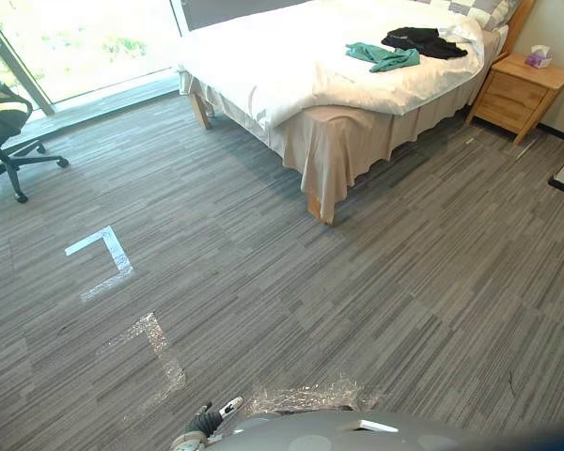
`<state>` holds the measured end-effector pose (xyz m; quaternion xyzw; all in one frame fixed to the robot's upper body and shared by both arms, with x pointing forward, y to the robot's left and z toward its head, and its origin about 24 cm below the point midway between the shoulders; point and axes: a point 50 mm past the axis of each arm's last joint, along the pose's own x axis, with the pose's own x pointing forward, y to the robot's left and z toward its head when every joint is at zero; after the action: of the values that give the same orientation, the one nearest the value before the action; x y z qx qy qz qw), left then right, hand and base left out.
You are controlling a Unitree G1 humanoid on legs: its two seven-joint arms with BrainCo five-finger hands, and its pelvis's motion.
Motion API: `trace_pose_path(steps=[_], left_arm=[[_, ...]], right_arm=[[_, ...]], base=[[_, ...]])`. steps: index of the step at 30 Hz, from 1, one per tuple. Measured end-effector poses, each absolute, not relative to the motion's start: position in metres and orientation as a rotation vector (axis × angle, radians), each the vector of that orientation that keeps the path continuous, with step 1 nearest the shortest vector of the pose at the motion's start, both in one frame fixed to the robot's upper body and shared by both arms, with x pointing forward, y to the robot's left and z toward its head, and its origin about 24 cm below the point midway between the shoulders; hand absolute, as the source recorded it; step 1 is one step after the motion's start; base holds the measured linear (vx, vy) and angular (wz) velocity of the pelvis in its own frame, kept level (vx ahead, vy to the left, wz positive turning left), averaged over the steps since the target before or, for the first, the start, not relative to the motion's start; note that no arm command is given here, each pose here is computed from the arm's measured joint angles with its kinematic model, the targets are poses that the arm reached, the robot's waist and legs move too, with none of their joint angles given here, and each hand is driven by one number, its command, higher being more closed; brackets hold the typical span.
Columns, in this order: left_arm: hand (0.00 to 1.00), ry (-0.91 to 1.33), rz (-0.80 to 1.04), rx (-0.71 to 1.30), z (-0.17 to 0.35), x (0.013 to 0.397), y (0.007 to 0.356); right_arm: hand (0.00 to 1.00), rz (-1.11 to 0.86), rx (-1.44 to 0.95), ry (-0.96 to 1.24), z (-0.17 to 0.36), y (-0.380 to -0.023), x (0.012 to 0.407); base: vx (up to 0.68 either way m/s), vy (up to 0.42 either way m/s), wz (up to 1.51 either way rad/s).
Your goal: Tidy the bed and pick cloth on bed and put in laundry
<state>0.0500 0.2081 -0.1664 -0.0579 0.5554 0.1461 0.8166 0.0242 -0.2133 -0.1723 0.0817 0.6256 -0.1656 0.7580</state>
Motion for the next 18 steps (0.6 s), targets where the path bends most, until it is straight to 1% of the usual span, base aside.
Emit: trace_pose_path(steps=[2, 6, 18], left_arm=[[0.00, 1.184, 0.293, -0.131, -0.167, 0.051, 0.208], [0.00, 1.177, 0.201, -0.116, -0.166, 0.058, 0.209], [0.00, 1.209, 0.213, -0.098, -0.166, 0.061, 0.209]], right_arm=[[0.00, -0.354, 0.166, 1.371, -0.173, -0.213, 0.025], [0.00, -0.340, 0.163, 1.360, -0.173, -0.211, 0.033], [0.00, -0.332, 0.152, 1.303, -0.171, -0.212, 0.042]], base=[[0.11, -0.002, 0.04], [0.06, -0.014, 0.02], [-0.01, -0.010, -0.01]])
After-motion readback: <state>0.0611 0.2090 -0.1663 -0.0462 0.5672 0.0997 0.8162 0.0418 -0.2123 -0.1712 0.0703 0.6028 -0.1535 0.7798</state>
